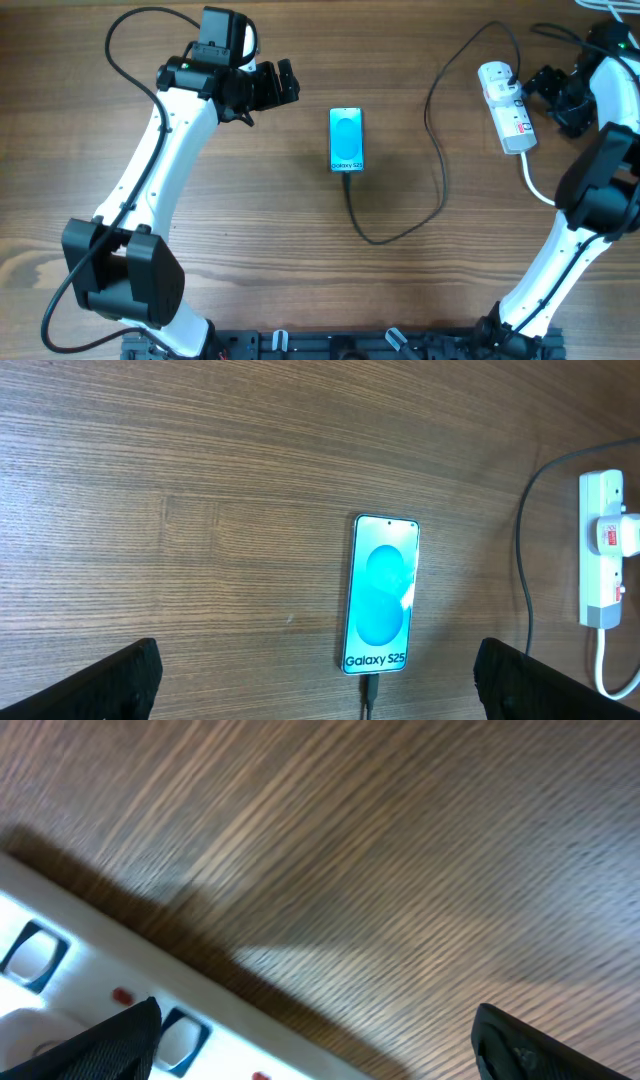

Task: Plug charger to phone and switch on socket

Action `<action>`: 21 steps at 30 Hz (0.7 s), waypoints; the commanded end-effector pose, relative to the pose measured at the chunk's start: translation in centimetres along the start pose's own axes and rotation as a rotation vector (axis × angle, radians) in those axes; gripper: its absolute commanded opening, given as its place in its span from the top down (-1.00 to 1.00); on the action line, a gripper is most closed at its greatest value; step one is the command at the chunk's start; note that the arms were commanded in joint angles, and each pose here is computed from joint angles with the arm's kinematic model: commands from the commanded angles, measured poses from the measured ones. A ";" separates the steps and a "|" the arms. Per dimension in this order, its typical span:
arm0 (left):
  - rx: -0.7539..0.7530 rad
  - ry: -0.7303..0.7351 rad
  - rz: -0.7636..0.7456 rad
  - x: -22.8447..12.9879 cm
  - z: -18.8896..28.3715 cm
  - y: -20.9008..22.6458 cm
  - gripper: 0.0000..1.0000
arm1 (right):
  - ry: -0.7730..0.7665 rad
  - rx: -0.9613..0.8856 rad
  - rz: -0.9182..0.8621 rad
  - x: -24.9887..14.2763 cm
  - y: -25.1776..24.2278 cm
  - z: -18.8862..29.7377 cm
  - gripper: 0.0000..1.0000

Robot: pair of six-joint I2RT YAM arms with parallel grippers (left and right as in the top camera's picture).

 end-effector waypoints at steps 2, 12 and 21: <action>0.018 -0.001 -0.001 0.1 -0.3 0.4 -1.00 | 0.048 -0.023 0.033 -0.7 0.3 -1.9 -0.99; 0.019 -0.001 0.000 0.1 -0.3 0.4 -1.00 | 0.101 0.015 0.041 -1.5 0.7 -2.7 -1.00; 0.018 -0.001 -0.001 0.1 -0.3 0.4 -1.00 | 0.151 0.060 0.066 -2.4 1.1 -2.6 -0.99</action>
Point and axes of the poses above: each gripper's point midway between its finger pads, its own z axis back along the fingers, its own y axis along the line the jaws close on, x = y × z, the point moved 7 cm from there along z, back along the fingers, and after that the axes turned 15 degrees about z, right-handed, at the moved point
